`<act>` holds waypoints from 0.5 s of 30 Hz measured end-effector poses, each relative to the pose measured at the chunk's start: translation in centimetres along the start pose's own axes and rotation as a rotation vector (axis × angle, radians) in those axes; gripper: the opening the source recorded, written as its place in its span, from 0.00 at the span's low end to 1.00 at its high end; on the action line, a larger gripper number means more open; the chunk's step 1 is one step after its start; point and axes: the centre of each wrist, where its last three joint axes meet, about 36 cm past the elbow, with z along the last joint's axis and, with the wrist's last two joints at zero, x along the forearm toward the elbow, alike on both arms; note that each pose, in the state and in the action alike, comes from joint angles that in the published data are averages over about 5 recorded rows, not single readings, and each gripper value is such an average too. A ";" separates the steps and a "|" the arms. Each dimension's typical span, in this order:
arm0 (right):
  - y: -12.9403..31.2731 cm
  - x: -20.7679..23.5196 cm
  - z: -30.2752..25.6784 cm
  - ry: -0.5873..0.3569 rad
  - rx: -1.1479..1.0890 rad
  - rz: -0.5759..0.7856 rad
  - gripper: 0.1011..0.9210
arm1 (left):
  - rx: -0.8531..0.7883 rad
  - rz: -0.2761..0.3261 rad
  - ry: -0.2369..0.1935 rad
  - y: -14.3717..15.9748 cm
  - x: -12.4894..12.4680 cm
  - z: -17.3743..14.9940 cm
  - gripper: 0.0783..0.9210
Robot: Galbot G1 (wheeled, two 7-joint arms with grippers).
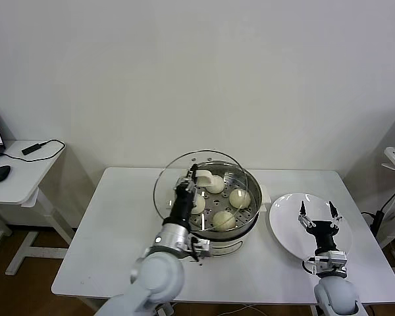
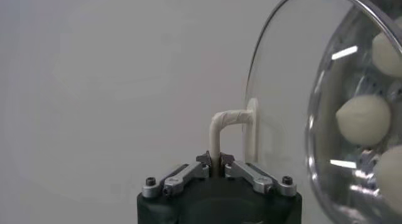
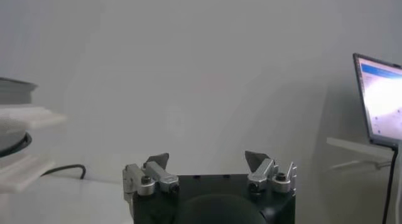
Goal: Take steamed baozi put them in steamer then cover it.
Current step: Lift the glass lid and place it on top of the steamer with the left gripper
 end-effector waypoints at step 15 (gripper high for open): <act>-0.1 -0.3 0.7 0.021 0.004 0.011 0.88 | -0.041 0.047 0.041 -1.6 -2.7 -4.9 0.13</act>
